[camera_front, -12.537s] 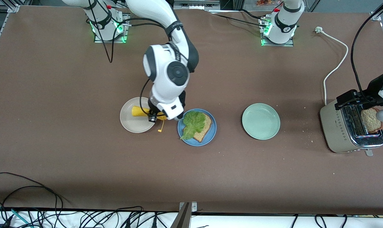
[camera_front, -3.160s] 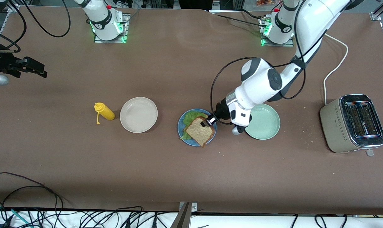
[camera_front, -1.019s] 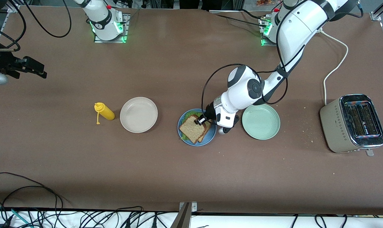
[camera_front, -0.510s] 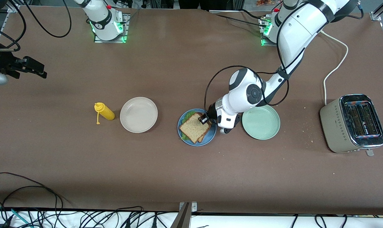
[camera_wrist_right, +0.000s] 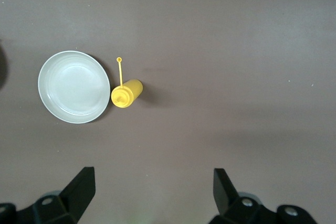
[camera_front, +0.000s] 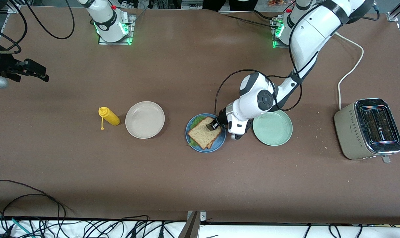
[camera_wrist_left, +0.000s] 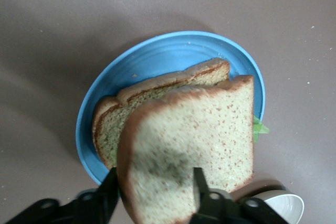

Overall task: Make sandwich in blue plate with both arms
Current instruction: 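Open the left gripper to release the top bread slice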

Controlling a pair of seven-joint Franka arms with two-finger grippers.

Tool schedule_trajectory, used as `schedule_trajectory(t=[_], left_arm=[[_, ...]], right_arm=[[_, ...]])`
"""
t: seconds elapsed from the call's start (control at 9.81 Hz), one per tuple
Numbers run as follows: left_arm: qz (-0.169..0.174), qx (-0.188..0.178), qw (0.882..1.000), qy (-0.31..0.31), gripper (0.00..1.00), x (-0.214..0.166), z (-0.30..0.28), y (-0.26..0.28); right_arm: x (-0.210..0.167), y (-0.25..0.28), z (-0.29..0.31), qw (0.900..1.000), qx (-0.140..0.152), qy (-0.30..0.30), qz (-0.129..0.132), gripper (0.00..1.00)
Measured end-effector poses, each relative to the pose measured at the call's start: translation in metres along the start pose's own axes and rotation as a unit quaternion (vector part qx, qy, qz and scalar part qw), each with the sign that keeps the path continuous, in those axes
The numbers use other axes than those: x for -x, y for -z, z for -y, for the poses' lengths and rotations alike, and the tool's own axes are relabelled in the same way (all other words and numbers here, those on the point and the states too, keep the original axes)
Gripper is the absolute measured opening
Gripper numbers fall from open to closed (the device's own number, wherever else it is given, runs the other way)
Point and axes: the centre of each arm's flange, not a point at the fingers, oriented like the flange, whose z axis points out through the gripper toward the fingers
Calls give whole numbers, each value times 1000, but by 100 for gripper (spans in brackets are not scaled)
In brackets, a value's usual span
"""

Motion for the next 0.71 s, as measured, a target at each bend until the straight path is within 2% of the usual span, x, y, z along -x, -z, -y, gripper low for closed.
schedule_trajectory(t=[0.31,0.71], left_arm=[[6,-14,1000,2,99,0,4,-4],[31,-96,995,14,100,-16,22,-2]], right_arm=[[0,0,0,1000,0,0,0,100],[0,0,0,1000,0,0,0,100]])
